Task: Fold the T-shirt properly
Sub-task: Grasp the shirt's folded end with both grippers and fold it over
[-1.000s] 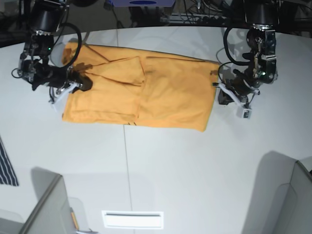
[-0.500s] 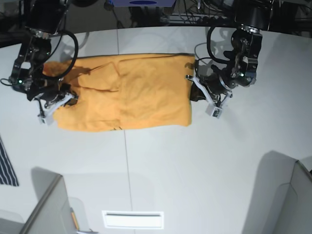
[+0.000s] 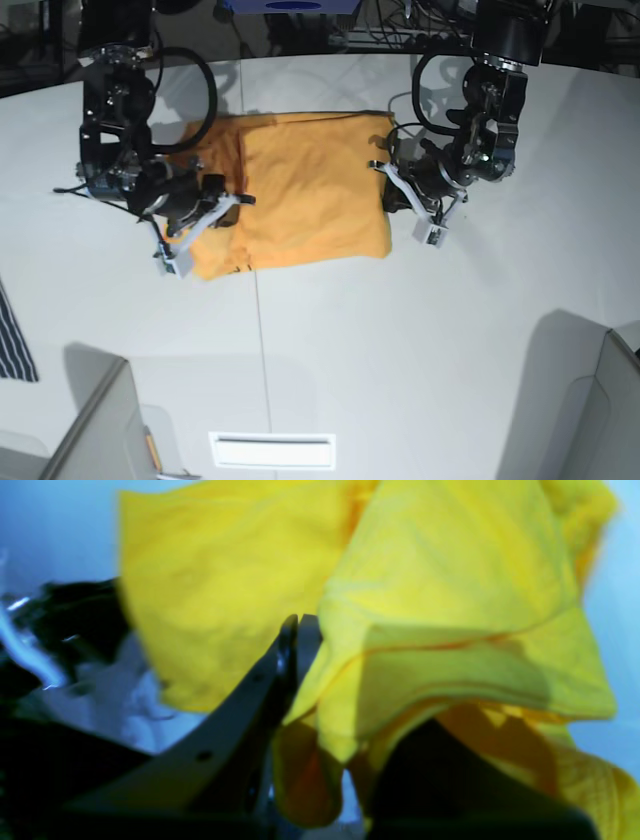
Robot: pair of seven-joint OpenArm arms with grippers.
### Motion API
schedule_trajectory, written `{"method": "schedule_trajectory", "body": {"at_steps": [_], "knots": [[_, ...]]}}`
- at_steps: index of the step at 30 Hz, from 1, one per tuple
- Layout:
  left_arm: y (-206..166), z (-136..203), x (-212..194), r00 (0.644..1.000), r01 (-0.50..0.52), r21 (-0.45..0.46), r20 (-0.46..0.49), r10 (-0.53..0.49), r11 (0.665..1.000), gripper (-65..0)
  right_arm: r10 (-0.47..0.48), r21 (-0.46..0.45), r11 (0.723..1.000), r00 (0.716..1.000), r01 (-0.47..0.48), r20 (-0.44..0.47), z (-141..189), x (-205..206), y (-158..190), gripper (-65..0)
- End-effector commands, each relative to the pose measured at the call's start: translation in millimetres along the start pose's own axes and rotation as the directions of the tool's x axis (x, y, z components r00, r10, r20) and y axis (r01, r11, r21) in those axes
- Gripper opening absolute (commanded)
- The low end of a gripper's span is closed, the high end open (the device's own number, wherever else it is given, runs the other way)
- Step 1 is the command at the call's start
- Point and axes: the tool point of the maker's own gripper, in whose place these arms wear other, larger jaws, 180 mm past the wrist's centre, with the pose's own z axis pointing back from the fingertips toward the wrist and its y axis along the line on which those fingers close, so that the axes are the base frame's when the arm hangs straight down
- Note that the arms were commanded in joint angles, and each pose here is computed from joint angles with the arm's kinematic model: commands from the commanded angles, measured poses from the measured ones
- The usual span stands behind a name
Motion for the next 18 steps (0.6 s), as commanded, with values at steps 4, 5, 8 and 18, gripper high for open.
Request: {"method": "schedule_trajectory", "body": {"at_steps": [4, 5, 8, 18], "knots": [[3.6, 0.3, -6.5, 0.999, 0.011, 0.020, -0.038, -0.010, 1.000, -65.0, 0.011, 0.036, 0.999, 0.999, -0.012, 0.037, 0.4, 9.2, 26.8, -65.0], [3.6, 0.3, -6.5, 0.999, 0.011, 0.020, -0.038, -0.010, 1.000, -65.0, 0.009, 0.040, 0.999, 0.999, -0.011, 0.045, -0.6, 9.4, 31.2, -65.0], [4.2, 0.5, -6.5, 0.999, 0.012, 0.021, -0.039, -0.011, 1.000, -65.0, 0.006, 0.056, 0.998, 0.999, -0.008, 0.042, -5.9, 5.8, 47.3, -65.0], [4.9, 1.5, -10.9, 0.999, 0.010, 0.022, -0.047, -0.009, 1.000, -65.0, 0.112, 0.123, 0.986, 0.993, -0.116, 0.037, -14.8, -2.9, 95.0, -65.0]]}}
